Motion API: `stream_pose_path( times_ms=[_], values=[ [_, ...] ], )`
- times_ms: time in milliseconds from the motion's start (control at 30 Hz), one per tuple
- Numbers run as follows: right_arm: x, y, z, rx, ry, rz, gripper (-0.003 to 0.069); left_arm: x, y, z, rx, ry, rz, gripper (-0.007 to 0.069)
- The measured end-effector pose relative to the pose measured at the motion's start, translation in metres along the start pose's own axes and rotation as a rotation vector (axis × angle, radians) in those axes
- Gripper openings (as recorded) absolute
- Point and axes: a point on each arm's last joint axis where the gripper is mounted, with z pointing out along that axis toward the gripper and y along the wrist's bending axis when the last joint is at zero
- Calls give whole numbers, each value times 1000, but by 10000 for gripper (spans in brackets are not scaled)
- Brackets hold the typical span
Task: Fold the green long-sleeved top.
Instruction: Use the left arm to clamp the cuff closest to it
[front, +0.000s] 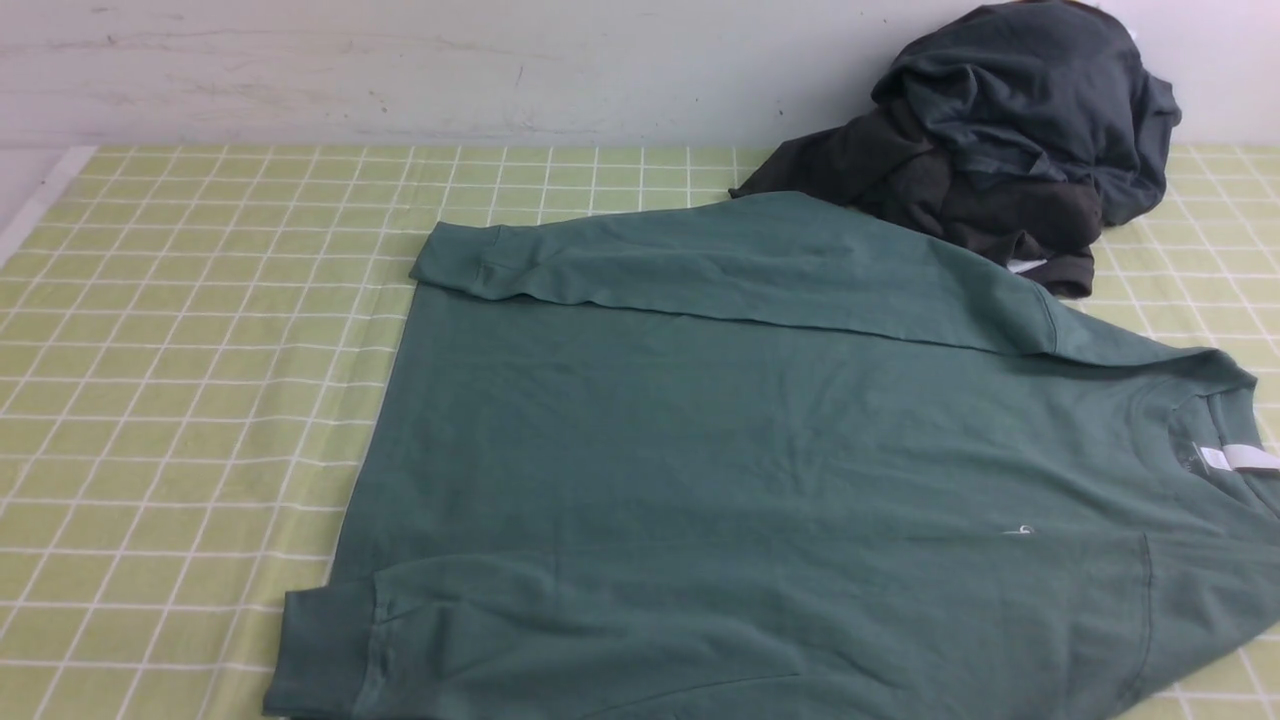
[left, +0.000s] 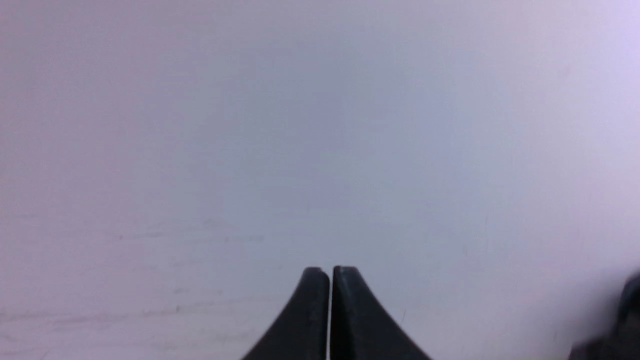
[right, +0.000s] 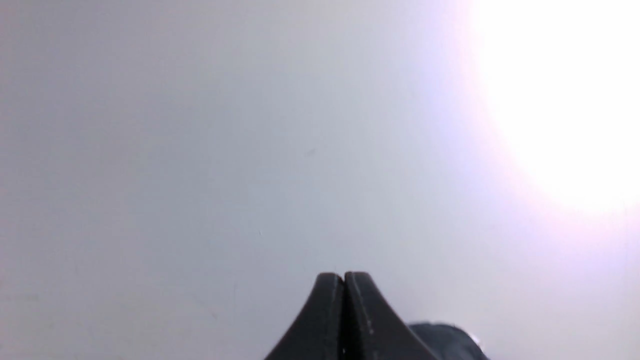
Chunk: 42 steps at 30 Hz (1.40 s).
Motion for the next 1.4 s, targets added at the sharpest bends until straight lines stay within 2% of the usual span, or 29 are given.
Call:
stream_pose_path(
  times_ms=[100,200,233,267,333,433,467,533,567,633,767,800,933,967,1067,1133,1267,1400],
  values=[
    [-13,2,-1,-25,-142,3,-10,-13,2,0,-8,-133,-175,-3],
    [-38,5,3,-32,-254,-42,-10,-49,0,9,12,-176,-239,-3],
    [-41,5,4,-32,-260,-46,-10,-49,0,9,12,-176,-239,-3],
    [-61,7,13,-26,-291,-81,-10,-72,-2,22,18,-142,-212,-3],
    [-90,9,33,-13,-283,-135,-10,-93,-5,44,22,-45,-137,-3],
    [-107,10,68,4,-159,-197,-10,-97,-9,85,39,153,-42,-3],
    [-107,9,71,5,-146,-201,-10,-97,-9,85,36,170,-37,-3],
    [-90,5,107,17,116,-226,-10,-69,-12,116,50,438,-19,-3],
    [-91,6,107,17,111,-227,-10,-63,-13,119,52,488,-24,-3],
    [-52,-1,130,37,465,-178,-10,-20,-17,133,58,820,-94,-3],
    [2,-1,131,50,938,-54,-10,38,-25,133,65,1249,-188,-3],
    [24,3,125,22,1144,-22,-10,56,-27,132,74,1376,-199,-3],
    [53,13,116,-76,1407,-35,-10,85,-27,133,74,1519,-199,0],
    [67,18,114,-151,1501,-68,-10,104,-27,135,64,1579,-198,19],
    [80,24,114,-223,1552,-93,-10,119,-27,140,56,1613,-193,61],
    [90,30,117,-268,1564,-89,-10,138,-26,148,43,1636,-186,145],
    [99,34,120,-260,1565,-24,-10,159,-25,158,26,1650,-176,282],
    [98,36,122,-270,1545,2,-10,176,-24,163,8,1673,-177,323]
  ],
)
